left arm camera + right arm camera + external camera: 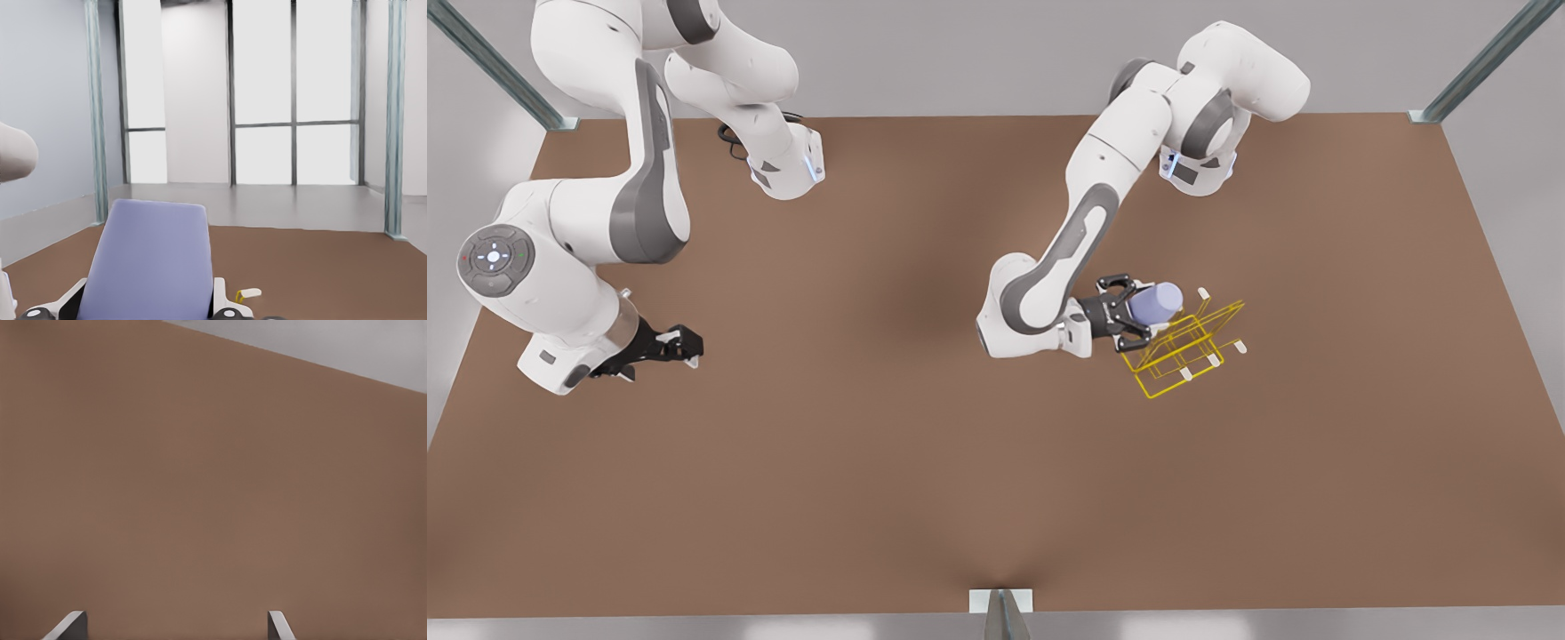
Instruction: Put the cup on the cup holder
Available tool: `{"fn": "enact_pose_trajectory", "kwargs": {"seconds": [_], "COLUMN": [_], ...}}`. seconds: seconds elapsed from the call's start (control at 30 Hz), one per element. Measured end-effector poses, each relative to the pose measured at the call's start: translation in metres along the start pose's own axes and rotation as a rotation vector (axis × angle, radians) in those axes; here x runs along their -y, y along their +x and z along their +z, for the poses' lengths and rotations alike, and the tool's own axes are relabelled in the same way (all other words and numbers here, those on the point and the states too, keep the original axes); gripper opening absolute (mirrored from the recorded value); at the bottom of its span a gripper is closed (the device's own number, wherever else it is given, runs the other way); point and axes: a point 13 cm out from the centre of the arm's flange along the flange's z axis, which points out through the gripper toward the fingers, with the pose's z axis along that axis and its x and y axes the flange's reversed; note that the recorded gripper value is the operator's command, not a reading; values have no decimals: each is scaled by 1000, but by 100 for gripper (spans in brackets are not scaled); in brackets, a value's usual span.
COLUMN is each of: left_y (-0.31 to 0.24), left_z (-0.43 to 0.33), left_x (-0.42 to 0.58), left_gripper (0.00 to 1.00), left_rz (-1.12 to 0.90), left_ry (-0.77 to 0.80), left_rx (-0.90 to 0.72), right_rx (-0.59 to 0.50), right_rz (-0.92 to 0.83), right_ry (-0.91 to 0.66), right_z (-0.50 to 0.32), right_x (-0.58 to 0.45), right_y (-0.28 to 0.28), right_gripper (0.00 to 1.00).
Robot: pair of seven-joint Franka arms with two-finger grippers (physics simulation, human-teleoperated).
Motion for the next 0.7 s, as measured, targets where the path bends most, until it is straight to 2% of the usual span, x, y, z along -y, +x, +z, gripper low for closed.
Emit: {"fn": "enact_pose_trajectory", "kwargs": {"seconds": [0.3,0.7], "left_y": [21,33], "left_z": [19,30], "left_x": [-18,-19], "left_gripper": [79,79], "left_rz": [32,16], "left_ry": [-10,-10], "left_rx": [98,110], "right_rx": [6,6], "right_rz": [2,-2], "right_ry": [1,2], "right_z": [0,0], "right_x": [3,3], "right_y": [-1,-1], "right_gripper": [100,100]}}
